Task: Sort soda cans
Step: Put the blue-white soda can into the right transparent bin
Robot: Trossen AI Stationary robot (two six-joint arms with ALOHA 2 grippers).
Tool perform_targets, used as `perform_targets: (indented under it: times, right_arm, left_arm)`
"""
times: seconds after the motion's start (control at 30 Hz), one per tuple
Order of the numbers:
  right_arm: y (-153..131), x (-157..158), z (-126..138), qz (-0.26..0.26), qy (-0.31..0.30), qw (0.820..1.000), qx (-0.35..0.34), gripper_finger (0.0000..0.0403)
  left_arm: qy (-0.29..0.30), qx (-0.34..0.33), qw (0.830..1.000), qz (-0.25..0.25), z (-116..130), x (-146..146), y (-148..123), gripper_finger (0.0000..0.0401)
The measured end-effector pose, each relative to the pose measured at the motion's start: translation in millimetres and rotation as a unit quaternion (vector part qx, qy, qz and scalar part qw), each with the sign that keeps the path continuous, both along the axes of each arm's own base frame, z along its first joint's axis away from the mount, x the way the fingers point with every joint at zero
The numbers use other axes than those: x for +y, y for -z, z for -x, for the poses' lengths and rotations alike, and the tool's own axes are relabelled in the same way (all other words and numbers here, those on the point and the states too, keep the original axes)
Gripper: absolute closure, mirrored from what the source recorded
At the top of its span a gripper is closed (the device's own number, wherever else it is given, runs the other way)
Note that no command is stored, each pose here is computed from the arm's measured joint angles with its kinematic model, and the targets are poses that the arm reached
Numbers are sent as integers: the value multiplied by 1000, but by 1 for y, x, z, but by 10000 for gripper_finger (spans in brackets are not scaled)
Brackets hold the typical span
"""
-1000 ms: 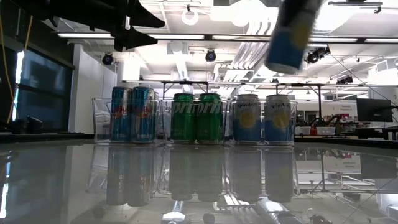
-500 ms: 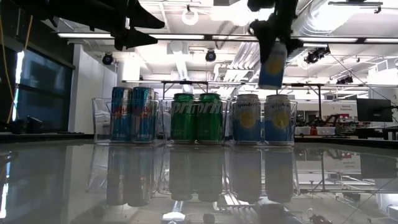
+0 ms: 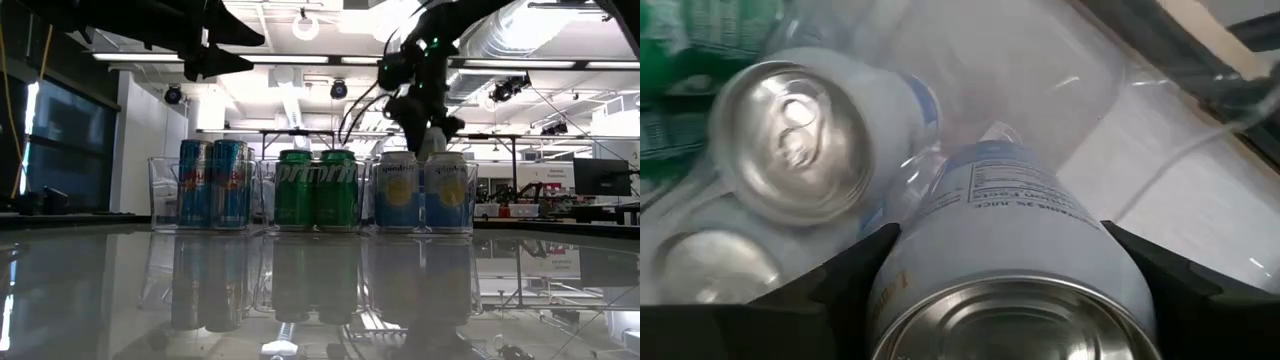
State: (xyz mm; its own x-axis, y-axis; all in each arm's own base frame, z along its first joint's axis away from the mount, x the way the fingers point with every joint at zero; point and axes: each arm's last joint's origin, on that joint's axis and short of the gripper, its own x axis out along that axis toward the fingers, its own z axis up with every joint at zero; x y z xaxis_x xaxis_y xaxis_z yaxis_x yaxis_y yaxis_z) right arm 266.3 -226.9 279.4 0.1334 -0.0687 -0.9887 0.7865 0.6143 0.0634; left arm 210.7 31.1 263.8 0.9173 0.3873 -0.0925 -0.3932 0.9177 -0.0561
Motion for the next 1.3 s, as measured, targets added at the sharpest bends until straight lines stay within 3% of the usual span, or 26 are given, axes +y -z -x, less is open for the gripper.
perform_targets:
  times: [0.2,0.6,0.93,1.3]
  right_arm:
    - [18,-7,-8,-20,-19,1000,11,121]
    - [23,-13,-7,-23,-31,999,-1,118]
    - [61,-6,0,-47,-32,998,22,102]
    - [61,-7,-2,-52,-54,997,-8,98]
  left_arm:
    - [0,-1,1000,0,0,0,0,68]
    - [0,-3,1000,0,0,0,-1,68]
    - [0,-4,1000,0,0,0,-1,68]
    - [0,-3,1000,-1,0,0,-1,68]
